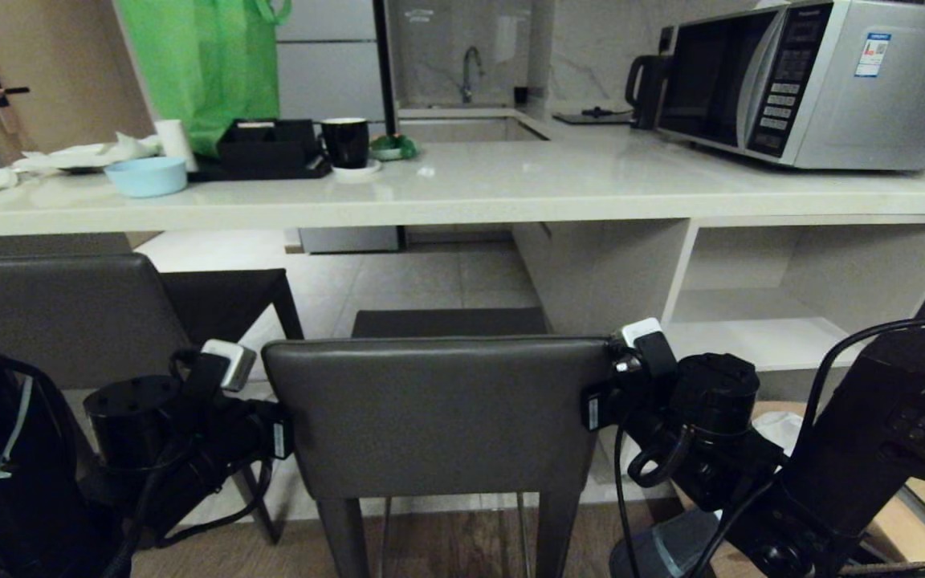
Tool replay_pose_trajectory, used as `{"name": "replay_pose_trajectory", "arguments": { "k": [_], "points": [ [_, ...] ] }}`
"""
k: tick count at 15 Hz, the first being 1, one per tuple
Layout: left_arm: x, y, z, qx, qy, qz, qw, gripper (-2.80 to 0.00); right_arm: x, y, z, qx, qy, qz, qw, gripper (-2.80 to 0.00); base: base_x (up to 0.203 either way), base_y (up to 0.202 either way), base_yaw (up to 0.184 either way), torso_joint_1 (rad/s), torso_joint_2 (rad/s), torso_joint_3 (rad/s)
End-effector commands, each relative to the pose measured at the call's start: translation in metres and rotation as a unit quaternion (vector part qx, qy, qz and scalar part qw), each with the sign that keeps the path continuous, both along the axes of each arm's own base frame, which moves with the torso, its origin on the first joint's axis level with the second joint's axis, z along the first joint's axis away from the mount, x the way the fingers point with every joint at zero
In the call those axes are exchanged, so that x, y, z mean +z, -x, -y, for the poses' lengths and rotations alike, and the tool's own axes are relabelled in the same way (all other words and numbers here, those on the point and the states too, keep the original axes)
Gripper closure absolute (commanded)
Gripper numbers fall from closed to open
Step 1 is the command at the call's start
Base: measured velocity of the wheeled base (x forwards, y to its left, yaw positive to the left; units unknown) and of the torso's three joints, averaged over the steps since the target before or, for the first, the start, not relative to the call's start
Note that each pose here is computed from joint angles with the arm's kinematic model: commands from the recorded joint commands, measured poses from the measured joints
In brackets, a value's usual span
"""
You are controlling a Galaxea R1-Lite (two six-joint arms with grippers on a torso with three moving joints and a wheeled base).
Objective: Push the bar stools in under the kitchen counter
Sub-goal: Push the gray chair back under the dining table
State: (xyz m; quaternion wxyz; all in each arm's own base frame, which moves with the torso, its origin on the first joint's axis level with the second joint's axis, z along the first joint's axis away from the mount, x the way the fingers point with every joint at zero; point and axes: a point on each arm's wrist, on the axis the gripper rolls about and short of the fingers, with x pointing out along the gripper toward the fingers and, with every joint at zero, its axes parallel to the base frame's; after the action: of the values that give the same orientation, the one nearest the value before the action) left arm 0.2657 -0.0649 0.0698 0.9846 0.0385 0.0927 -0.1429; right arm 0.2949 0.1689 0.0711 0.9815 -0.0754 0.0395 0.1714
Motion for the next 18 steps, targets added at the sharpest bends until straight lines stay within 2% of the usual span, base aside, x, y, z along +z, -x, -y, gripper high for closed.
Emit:
{"name": "replay_pose_trajectory", "arguments": {
  "k": [1,15,18],
  "points": [
    [0.0012,-0.0007,0.0004,-0.002,0.002,0.006,1.0000,0.00,-0.0023,-0.0001,-0.0004,0.000,0.001,-0.001,1.000,0.00,0.188,0.000,0.001,0.003,0.01,0.005],
    [0.0006,0.0012,-0.0006,0.000,0.001,0.003,1.0000,0.00,-0.0001,0.0023,-0.0004,-0.005,0.000,0.002,1.000,0.00,0.190,0.000,0.000,0.003,0.00,0.004],
    [0.0013,0.0041,-0.0019,0.014,0.002,0.001,0.9999,0.00,0.0006,0.0062,0.0019,-0.005,0.000,0.000,1.000,0.00,0.168,0.000,0.001,0.005,0.00,0.001]
  ]
}}
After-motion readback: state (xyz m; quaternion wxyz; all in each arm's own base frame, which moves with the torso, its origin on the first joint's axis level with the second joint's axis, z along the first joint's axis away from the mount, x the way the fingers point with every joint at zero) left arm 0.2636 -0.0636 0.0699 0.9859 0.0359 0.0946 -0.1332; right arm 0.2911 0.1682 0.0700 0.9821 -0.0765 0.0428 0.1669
